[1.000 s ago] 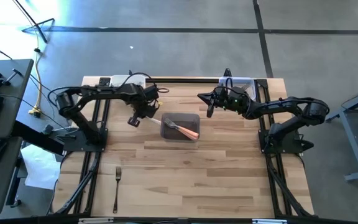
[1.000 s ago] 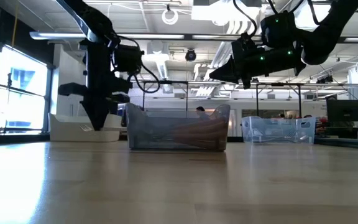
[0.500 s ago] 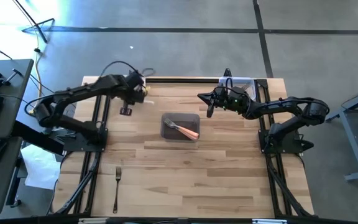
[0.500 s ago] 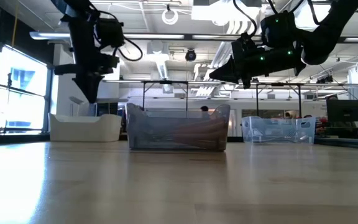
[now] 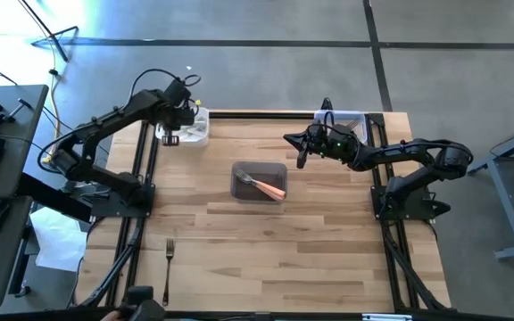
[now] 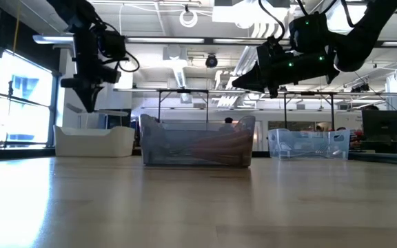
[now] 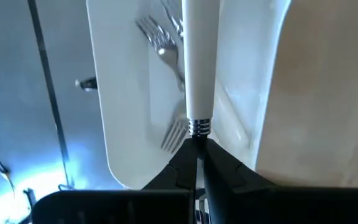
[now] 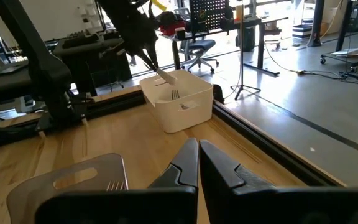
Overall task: Sort silverware by color (type)
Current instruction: Put the white fork into the white bin
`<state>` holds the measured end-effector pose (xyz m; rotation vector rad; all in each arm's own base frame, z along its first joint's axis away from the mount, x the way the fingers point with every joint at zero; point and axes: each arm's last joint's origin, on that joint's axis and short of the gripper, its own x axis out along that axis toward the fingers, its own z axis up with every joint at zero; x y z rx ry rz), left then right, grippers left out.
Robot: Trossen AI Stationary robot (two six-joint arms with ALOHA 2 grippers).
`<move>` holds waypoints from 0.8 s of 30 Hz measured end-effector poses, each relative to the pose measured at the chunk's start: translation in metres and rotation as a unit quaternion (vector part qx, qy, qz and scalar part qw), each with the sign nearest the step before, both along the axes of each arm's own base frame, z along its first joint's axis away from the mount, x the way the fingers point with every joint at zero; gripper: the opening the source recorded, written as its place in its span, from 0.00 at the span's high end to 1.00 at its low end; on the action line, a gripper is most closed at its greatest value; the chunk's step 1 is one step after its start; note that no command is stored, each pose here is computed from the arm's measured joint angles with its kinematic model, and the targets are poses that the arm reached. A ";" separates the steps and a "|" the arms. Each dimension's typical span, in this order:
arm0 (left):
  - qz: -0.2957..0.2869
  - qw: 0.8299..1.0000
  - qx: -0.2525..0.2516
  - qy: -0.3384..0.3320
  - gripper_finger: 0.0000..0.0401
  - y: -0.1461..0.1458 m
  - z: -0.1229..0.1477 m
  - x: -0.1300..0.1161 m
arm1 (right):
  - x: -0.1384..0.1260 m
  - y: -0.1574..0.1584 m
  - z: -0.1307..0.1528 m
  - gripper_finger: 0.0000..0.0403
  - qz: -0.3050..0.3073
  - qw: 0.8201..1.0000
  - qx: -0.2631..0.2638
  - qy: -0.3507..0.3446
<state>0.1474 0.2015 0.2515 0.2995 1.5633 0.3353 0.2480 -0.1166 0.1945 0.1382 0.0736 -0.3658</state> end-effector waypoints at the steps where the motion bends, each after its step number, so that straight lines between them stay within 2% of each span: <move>1: 0.004 1.000 0.001 0.005 1.00 0.001 -0.001 -0.001 | 0.000 0.000 0.000 1.00 0.000 1.000 0.000 0.000; 7: 0.040 0.998 0.013 0.050 1.00 0.011 -0.013 0.000 | 0.000 0.000 0.000 1.00 0.001 1.000 0.000 0.000; 14: 0.072 0.994 -0.012 0.078 1.00 0.019 -0.036 0.008 | 0.000 0.000 0.000 1.00 0.001 1.000 -0.001 0.000; 24: 0.075 0.995 -0.010 0.068 1.00 0.029 -0.055 0.022 | 0.000 0.000 0.000 1.00 0.001 1.000 -0.001 0.000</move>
